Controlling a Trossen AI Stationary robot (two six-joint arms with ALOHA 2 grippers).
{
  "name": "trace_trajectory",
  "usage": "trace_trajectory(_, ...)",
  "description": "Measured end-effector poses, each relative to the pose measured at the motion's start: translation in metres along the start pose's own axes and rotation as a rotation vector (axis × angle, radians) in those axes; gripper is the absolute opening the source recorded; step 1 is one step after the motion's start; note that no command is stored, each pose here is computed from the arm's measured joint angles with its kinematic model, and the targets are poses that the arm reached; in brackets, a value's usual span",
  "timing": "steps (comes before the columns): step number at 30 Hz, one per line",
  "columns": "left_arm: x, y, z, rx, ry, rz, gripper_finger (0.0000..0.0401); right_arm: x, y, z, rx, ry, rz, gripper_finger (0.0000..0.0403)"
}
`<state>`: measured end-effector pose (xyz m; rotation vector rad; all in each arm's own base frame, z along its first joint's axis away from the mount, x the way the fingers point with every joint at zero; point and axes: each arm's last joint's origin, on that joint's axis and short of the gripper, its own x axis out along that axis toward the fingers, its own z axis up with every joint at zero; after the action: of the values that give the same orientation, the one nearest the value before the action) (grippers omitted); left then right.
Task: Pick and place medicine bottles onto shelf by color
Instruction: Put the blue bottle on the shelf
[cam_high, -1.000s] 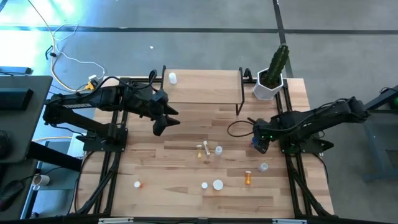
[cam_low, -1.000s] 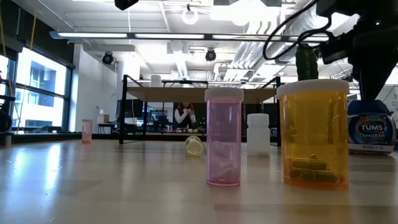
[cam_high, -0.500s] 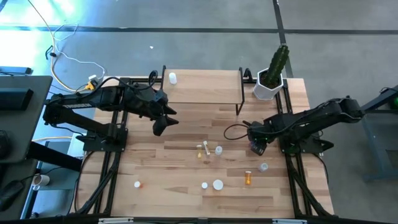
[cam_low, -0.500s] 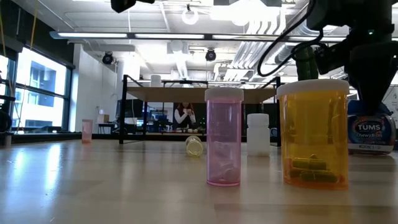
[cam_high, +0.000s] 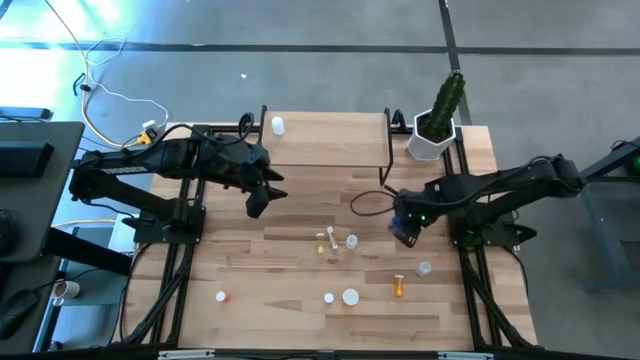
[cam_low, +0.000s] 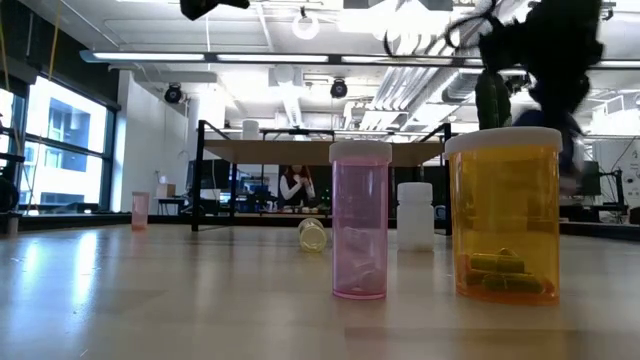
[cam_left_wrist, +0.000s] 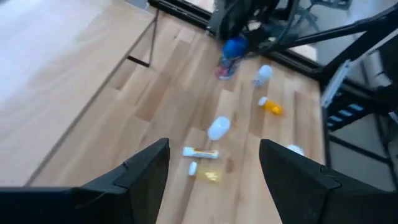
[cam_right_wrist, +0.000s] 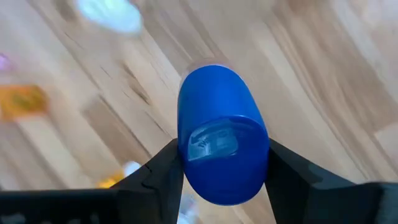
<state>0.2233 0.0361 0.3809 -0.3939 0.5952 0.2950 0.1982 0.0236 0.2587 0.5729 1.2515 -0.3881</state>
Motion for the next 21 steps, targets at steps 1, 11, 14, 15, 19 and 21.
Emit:
trace_trajectory(1,0.0,0.001,-0.001,0.013,0.002,0.015,0.0236,-0.006,0.002,0.004,0.002,-0.02,0.016,0.0162)
trace_trajectory(11,0.0,0.012,-0.001,0.063,0.003,0.151,0.0236,-0.064,-0.002,0.044,0.025,-0.247,0.079,0.0162)
trace_trajectory(14,0.0,0.018,0.002,0.082,0.0,0.172,0.0236,-0.077,-0.01,0.056,0.037,-0.307,0.062,0.0163)
trace_trajectory(15,-0.001,0.021,0.002,0.084,-0.001,0.181,0.0236,-0.081,-0.012,0.06,0.039,-0.322,0.059,0.0163)
trace_trajectory(19,-0.001,0.031,0.005,0.08,-0.007,0.219,0.0236,-0.095,-0.024,0.079,0.069,-0.379,0.038,0.0163)
trace_trajectory(21,-0.002,0.037,0.007,0.065,-0.011,0.238,0.0236,-0.102,-0.029,0.09,0.072,-0.404,0.024,0.0163)
